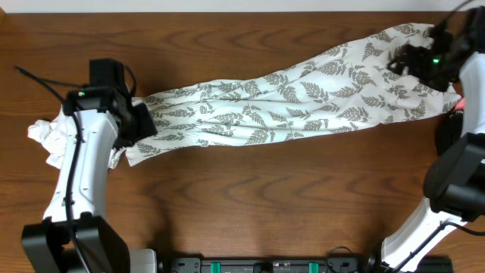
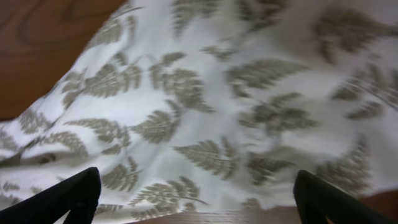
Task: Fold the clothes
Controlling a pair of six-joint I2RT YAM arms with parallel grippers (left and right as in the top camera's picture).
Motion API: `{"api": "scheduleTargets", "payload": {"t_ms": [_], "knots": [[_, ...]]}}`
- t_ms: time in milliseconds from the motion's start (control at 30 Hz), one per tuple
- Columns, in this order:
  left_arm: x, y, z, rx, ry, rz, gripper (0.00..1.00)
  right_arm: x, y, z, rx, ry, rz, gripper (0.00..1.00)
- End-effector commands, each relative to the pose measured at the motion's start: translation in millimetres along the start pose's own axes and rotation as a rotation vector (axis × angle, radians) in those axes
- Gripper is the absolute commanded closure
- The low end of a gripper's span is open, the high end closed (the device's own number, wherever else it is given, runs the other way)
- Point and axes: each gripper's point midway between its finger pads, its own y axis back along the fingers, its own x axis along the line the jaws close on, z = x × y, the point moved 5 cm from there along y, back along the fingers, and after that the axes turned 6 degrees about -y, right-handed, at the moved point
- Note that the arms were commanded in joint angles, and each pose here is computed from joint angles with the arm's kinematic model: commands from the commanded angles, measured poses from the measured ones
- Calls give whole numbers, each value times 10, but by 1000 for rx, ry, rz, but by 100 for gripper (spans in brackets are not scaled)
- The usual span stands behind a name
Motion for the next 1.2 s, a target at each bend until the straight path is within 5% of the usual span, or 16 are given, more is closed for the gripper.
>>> {"api": "scheduleTargets", "payload": {"t_ms": [0, 433, 967, 1033, 1167], "knots": [[-5, -229, -142, 58, 73, -26, 44, 132, 28, -3, -8, 77, -8, 2], [6, -809, -138, -84, 93, -78, 32, 36, 55, -108, 47, 38, -23, 1], [17, -1423, -106, -4, 221, -61, 32, 33, 56, -95, 40, 38, -23, 1], [-2, -1410, -34, -34, 219, -72, 46, 34, 56, -91, 38, 38, -23, 2], [-62, -1340, 120, -77, 185, -103, 94, 34, 55, -88, 37, 39, -23, 2]]}}
